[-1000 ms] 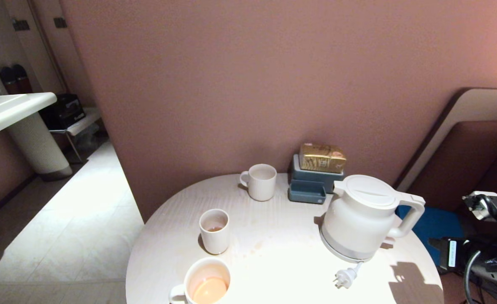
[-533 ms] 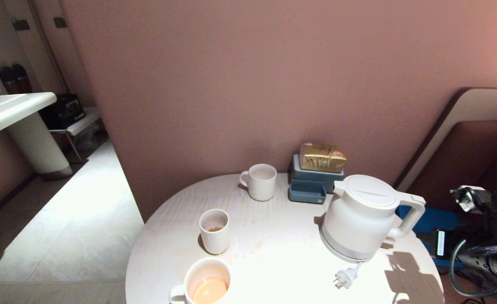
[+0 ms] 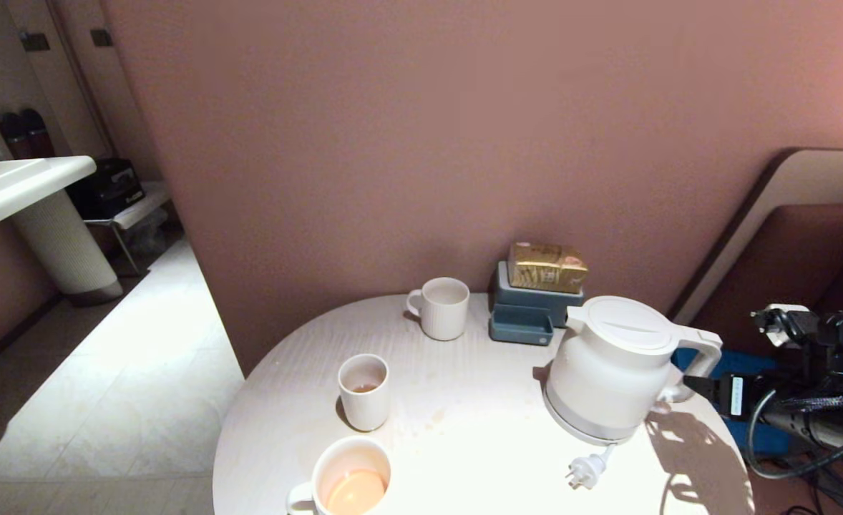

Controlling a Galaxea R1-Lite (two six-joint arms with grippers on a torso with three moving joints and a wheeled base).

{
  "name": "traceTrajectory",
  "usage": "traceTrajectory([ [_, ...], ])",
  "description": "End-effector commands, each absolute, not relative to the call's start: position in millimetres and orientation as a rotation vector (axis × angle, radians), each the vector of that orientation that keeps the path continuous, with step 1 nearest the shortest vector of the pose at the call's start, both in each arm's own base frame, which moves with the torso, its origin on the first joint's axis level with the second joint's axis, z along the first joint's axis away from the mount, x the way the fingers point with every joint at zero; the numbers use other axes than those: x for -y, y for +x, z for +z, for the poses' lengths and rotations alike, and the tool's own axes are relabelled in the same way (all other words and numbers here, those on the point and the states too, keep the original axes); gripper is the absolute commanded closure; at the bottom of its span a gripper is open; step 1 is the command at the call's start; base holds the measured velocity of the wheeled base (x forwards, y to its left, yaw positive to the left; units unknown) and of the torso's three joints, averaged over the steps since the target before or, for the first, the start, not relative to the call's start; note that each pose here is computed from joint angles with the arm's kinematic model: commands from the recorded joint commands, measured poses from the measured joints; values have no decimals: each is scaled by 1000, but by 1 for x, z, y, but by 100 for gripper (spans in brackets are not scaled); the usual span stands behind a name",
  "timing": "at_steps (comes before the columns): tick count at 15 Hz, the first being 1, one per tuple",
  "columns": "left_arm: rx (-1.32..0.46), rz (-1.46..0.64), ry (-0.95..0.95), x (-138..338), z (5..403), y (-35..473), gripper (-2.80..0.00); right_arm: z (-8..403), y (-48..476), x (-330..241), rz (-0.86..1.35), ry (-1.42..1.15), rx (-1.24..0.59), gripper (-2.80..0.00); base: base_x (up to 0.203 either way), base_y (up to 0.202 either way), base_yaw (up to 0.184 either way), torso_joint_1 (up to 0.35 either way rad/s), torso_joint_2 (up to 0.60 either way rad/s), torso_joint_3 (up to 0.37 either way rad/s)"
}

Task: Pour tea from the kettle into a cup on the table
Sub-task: Pick up the kettle

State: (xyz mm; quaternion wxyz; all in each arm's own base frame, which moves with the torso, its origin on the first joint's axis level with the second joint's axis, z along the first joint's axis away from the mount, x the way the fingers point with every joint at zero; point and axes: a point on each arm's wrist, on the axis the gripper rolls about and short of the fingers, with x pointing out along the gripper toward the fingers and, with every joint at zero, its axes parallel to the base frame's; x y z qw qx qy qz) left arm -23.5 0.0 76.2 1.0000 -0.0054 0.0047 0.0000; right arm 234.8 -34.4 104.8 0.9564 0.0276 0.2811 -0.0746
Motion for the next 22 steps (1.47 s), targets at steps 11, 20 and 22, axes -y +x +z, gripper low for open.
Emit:
traceTrajectory([
  [11, -10, 0, -11, 0, 76, -23, 0, 71, 272, 49, -154, 36, -477, -280, 0, 0, 0, 0, 0, 0],
  [20, -11, 0, -11, 0, 76, -23, 0, 57, 295, 53, -151, -10, -334, -280, 0, 0, 0, 0, 0, 0],
  [22, -11, 0, -11, 0, 76, -23, 0, 57, 299, 52, -146, -17, -286, -280, 0, 0, 0, 0, 0, 0],
])
